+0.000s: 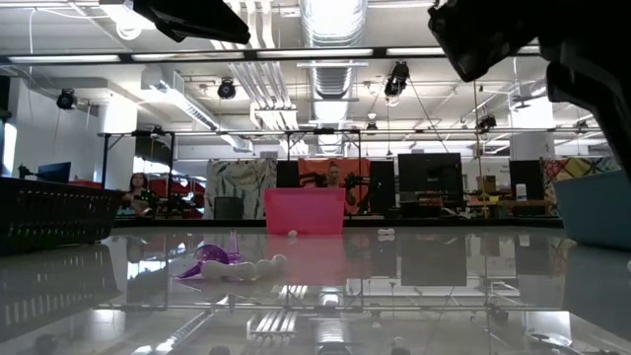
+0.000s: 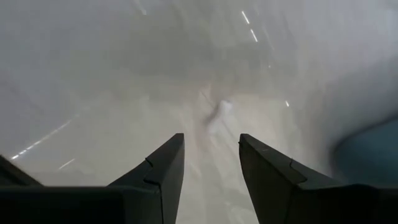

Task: Sort Halloween decoration
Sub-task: Put the bone toy into the red bin

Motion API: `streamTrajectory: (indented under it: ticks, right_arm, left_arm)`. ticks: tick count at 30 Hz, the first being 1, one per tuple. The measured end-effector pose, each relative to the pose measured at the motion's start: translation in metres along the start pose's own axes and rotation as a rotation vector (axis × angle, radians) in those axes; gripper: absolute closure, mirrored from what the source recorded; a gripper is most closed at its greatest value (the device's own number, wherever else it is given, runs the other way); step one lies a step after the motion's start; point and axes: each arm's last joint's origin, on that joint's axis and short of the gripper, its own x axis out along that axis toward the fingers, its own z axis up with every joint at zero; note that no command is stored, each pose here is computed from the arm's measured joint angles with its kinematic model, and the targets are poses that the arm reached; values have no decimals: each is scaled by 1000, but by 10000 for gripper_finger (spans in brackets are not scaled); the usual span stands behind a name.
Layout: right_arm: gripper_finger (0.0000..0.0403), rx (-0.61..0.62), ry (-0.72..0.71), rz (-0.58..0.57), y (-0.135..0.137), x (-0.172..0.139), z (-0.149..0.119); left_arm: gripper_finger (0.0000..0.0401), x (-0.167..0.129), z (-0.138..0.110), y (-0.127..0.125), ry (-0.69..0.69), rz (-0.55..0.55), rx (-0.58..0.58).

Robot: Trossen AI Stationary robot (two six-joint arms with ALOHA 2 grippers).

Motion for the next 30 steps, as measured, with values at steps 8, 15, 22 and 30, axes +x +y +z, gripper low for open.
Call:
streamTrajectory:
  ticks: [8, 15, 22, 30]
  right_arm:
    - [260, 7, -5, -8, -3, 13, 0]
    - [272, 7, -4, -20, -7, 24, -1]
    - [305, -13, -34, 36, -7, 36, 1]
    - [387, -20, -44, 44, -6, 37, 1]
  left_arm:
    - [321, 0, 0, 0, 0, 0, 0]
    - [321, 0, 0, 0, 0, 0, 0]
    - [321, 0, 0, 0, -1, 0, -1]
    - [321, 0, 0, 0, -1, 0, 0]
